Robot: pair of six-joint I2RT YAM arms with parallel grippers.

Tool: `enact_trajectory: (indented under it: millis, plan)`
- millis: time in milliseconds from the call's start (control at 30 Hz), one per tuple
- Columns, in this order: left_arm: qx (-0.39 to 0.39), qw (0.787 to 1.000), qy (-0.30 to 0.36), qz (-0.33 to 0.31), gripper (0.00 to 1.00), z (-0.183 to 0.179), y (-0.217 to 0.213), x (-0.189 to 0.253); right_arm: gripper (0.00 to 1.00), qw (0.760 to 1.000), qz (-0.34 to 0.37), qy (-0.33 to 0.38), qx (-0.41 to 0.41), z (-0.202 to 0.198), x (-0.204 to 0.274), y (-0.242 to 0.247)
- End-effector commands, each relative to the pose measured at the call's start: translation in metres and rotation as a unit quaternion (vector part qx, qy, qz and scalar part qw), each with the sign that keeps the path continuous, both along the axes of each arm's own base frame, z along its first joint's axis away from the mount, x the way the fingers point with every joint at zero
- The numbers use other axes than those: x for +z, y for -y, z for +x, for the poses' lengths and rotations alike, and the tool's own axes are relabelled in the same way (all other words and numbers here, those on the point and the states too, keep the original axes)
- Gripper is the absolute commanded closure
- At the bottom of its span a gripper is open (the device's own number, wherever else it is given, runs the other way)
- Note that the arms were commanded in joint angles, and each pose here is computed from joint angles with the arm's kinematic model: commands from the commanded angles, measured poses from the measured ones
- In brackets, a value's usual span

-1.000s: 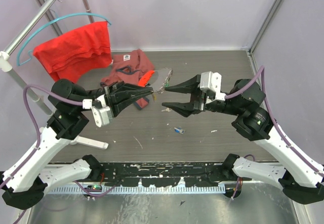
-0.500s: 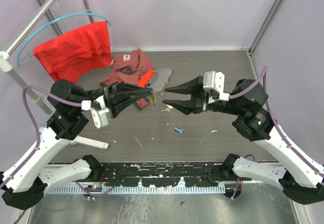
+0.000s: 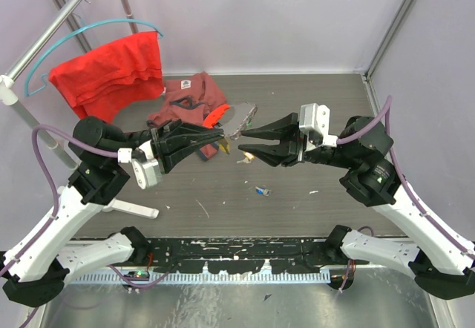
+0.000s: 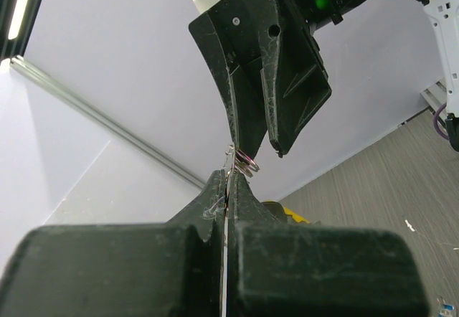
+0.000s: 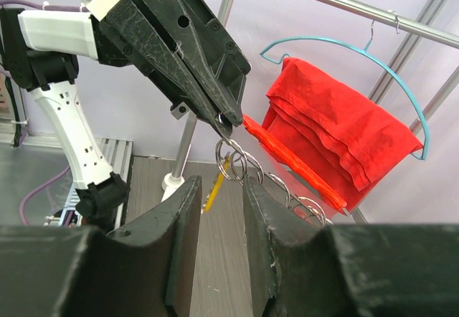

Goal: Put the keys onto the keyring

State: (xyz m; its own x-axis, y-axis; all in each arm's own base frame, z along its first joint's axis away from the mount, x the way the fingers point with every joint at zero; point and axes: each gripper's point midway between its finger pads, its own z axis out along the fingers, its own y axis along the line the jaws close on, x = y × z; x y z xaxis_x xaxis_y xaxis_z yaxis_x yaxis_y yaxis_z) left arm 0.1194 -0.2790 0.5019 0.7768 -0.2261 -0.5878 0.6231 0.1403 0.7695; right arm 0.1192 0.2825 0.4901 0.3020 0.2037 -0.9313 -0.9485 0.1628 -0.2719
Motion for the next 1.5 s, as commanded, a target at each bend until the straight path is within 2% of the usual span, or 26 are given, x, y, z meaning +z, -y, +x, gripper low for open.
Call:
enact_trajectory:
  millis: [0, 600, 1100, 1467]
  plan:
    - [0.006, 1.0, 0.019, -0.015, 1.0, 0.003, 0.0, 0.006, 0.65, 0.999, 0.035, 0.021, 0.017, -0.012, 0.02, 0.006]
    - [0.012, 1.0, 0.018, -0.015, 1.0, 0.006, 0.001, 0.003, 0.68, 0.999, 0.045, 0.015, 0.009, -0.011, 0.022, 0.009]
    - [0.013, 1.0, 0.017, -0.014, 1.0, 0.005, 0.0, 0.002, 0.63, 0.999, 0.05, -0.001, 0.008, -0.003, 0.02, 0.0]
    - [0.018, 1.0, 0.019, -0.016, 1.0, 0.006, -0.001, 0.001, 0.77, 0.999, 0.043, -0.014, -0.026, 0.01, 0.016, 0.001]
